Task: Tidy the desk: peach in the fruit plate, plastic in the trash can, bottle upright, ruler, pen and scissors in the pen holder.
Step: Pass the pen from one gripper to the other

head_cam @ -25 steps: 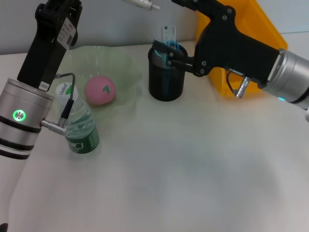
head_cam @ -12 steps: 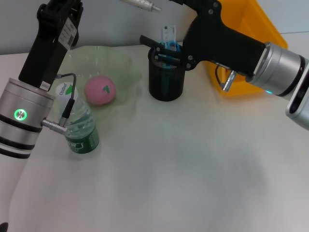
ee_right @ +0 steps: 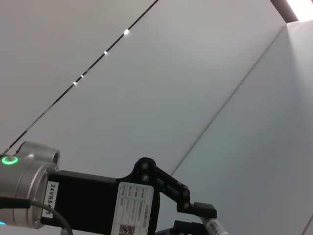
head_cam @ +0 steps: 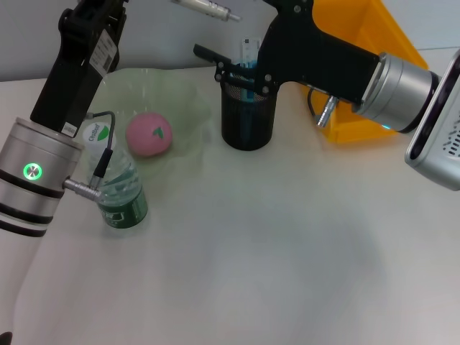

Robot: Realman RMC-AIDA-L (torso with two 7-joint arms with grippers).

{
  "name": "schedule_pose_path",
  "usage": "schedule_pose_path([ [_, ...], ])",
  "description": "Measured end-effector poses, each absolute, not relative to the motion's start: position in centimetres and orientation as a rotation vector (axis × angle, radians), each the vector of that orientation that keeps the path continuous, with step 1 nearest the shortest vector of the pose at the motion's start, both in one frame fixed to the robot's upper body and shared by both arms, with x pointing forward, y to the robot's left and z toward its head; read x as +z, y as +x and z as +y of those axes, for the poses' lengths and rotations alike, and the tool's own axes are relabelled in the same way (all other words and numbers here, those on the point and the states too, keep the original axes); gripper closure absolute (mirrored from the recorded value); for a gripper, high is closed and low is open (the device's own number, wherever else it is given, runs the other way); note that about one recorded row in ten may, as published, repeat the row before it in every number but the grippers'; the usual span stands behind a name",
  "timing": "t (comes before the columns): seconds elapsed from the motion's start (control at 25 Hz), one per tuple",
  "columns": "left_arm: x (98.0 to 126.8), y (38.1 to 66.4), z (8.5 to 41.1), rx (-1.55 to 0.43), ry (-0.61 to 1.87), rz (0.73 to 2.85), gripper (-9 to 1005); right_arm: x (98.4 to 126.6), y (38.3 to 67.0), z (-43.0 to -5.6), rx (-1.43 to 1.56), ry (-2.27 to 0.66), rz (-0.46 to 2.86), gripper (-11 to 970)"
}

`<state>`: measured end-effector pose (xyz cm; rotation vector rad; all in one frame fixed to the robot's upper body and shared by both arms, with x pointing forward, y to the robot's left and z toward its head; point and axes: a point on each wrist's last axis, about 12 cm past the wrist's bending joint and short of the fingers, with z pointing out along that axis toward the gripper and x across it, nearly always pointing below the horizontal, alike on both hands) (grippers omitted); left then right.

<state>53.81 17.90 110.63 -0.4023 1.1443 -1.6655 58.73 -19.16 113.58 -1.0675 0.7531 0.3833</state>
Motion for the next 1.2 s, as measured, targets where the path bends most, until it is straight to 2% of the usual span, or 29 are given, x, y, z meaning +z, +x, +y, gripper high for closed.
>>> schedule_pose_path([
  [0.36,110.59,53.76,17.91,-1.669,-0.405,1.145,863,113.52,58.79,-18.69,0.358,-1.08,0.733,206],
  [0.44,110.58,53.73,17.93,-1.669,-0.406,1.144,863,113.49,58.83,-18.65,0.353,-1.079,0.734,415],
  [0.72,110.46,53.57,17.97,-1.67,-0.407,1.146,863,113.64,58.95,-18.57,0.35,-1.074,0.731,507],
  [0.92,110.4,53.49,17.91,-1.673,-0.406,1.15,863,113.72,58.97,-18.5,0.351,-1.073,0.727,508],
  [1.2,110.39,53.45,17.94,-1.674,-0.407,1.149,863,113.86,59.04,-18.33,0.355,-1.071,0.721,646],
])
